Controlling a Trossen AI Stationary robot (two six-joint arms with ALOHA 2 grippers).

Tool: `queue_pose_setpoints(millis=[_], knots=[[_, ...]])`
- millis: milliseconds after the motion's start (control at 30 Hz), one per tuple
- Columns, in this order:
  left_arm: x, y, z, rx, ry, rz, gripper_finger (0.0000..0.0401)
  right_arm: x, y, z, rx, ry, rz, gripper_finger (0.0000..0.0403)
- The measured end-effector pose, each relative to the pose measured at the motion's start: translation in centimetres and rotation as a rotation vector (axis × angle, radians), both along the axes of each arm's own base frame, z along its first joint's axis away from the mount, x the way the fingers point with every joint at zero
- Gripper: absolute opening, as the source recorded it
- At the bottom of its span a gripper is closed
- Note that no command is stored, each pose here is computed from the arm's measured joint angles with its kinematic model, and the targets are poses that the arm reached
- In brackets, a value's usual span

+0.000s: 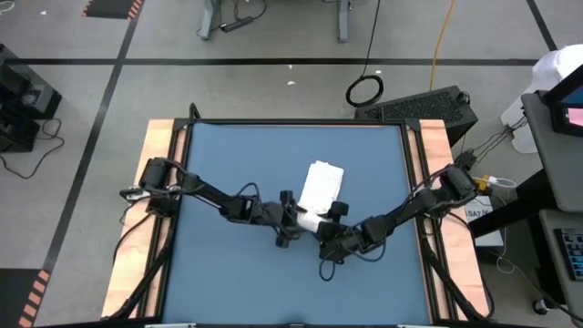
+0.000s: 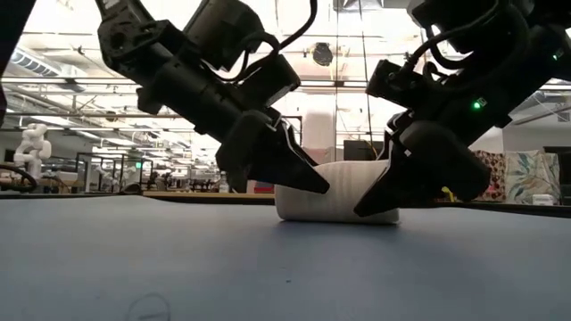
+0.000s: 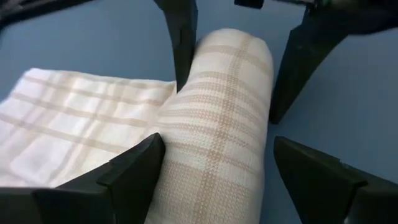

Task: Roll towel into tight, uniform cylinder
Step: Roll the white towel

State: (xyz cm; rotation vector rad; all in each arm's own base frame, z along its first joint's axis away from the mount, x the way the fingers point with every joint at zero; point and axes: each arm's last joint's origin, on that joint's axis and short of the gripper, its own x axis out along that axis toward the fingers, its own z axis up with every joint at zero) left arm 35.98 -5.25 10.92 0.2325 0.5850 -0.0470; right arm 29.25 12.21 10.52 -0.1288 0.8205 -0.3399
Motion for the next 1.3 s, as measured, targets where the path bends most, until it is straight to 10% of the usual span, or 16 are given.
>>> queue_pose_setpoints(millis=[667, 1300], knots=[[1.3, 1.6, 0.9, -0.198, 0.027, -0.084, 0.0253, -0.2, 3.0, 1.6, -0.115, -0.035, -0.021, 0.0350], [1.0, 0.0, 3.0, -0.139, 0.029, -0.001, 0.0253, -2.2, 1.9, -0.7, 0.101, -0.130, -0.201, 0.0178]])
